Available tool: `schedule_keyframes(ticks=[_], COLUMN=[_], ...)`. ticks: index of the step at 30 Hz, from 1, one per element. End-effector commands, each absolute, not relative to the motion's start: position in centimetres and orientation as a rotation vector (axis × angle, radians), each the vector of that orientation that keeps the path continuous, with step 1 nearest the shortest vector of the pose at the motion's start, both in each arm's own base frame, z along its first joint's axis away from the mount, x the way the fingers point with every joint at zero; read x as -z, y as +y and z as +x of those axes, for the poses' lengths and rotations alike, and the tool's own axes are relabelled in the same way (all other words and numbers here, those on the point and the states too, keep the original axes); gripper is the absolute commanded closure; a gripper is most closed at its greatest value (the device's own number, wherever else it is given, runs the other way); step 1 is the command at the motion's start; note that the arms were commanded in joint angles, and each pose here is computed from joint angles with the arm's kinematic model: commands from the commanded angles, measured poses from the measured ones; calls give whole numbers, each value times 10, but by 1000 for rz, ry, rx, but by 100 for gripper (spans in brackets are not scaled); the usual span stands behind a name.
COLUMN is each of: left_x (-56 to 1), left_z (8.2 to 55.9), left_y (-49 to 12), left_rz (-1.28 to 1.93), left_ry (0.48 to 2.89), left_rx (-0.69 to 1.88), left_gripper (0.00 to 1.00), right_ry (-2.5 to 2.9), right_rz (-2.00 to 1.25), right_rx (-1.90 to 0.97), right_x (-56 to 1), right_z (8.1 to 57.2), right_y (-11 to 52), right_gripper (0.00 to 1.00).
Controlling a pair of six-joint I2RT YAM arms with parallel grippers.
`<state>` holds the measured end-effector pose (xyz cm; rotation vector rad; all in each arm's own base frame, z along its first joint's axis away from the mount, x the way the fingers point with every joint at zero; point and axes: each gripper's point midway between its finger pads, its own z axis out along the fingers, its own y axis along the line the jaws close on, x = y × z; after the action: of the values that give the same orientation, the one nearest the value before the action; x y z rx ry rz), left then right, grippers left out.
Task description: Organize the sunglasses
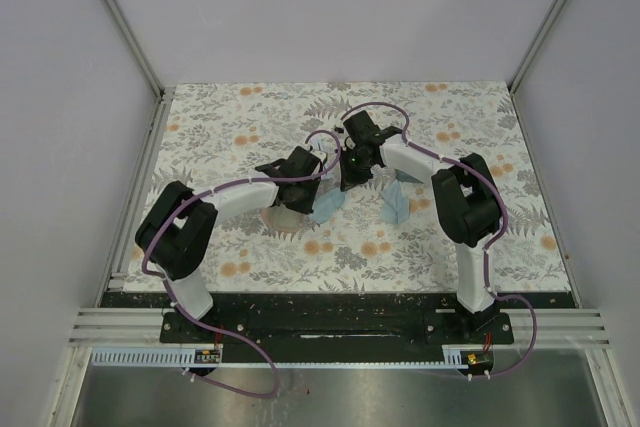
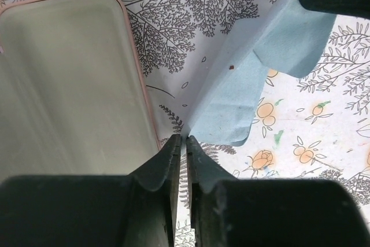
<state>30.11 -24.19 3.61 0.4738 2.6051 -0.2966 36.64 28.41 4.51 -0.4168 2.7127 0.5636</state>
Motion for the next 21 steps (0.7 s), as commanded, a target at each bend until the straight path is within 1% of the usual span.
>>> schedule_keyframes(ticks=[1, 4, 5, 7, 9, 11, 15, 16, 17, 20, 21], left_x=[-36, -35, -34, -35, -33, -35, -33, -33, -33, -28, -26], left_z=[309, 308, 308, 310, 310, 312, 311, 311, 311, 311, 311], left_y=[-245, -245, -244, -244, -243, -244, -244, -244, -244, -243, -243], left_rz=[480, 483, 483, 477, 479, 477, 481, 481, 482, 483, 485], left_ry=[2583, 2585, 2586, 2586, 2588, 2583, 2588, 2588, 2589, 2600, 2605], left_rx=[303, 301, 298, 294, 288, 288, 289, 289, 288, 280, 279], left_gripper=[88, 88, 85, 74, 71, 72, 89, 90, 90, 83, 83], right_ry=[2673, 2672, 2672, 2673, 2675, 2675, 2677, 2674, 2676, 2677, 2675], right_rz=[-427, -426, -426, -428, -427, -427, -427, -428, -429, -430, -432], right_rx=[-596, -599, -601, -600, -602, -602, -603, -604, -601, -605, -606], right_x=[-62, -63, -62, -62, -61, -61, -61, -62, -60, -60, -61], right_z=[370, 370, 370, 370, 370, 370, 369, 370, 370, 370, 370], right_y=[286, 286, 287, 287, 287, 287, 287, 287, 287, 287, 288], right_gripper=[100, 100, 100, 100, 100, 100, 100, 100, 100, 100, 100])
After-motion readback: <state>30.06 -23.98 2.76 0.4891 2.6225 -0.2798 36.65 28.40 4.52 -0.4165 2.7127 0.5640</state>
